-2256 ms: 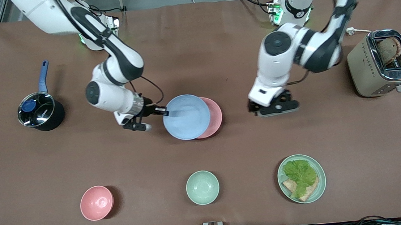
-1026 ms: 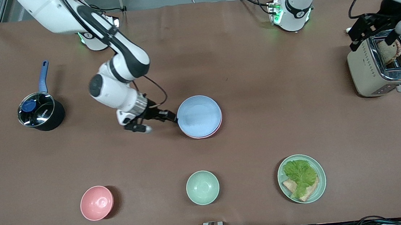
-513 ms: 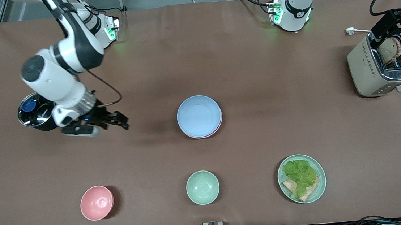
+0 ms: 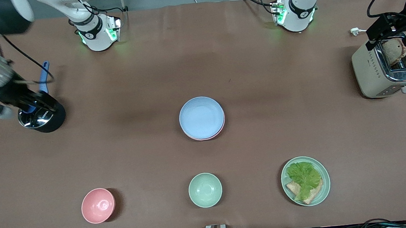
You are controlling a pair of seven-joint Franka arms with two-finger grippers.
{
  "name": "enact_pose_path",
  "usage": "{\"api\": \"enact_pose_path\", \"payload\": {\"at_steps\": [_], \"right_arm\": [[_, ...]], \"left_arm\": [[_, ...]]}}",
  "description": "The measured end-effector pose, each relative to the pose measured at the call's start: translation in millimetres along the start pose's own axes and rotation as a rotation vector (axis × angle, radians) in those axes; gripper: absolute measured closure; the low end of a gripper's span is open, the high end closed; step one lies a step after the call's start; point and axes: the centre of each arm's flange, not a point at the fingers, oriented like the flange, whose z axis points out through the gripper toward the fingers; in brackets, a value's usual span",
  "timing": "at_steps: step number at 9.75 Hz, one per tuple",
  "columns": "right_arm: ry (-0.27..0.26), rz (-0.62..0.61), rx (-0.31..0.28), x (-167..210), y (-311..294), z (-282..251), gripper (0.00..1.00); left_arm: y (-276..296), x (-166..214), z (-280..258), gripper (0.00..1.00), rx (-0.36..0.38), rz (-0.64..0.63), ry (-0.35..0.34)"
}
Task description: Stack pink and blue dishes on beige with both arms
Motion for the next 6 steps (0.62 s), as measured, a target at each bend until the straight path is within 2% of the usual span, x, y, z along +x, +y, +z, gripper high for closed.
{"api": "enact_pose_path", "payload": {"at_steps": [3, 6], "right_arm": [[0.036, -0.017, 0.006, 13, 36, -76, 0.00], [0.012, 0.010, 0.000, 42, 59, -65, 0.00]], "left_arm": [[1, 0, 2, 0.00, 0.001, 0.021, -0.004], [-2, 1, 6, 0.00, 0.001, 0.027, -0.012]]}}
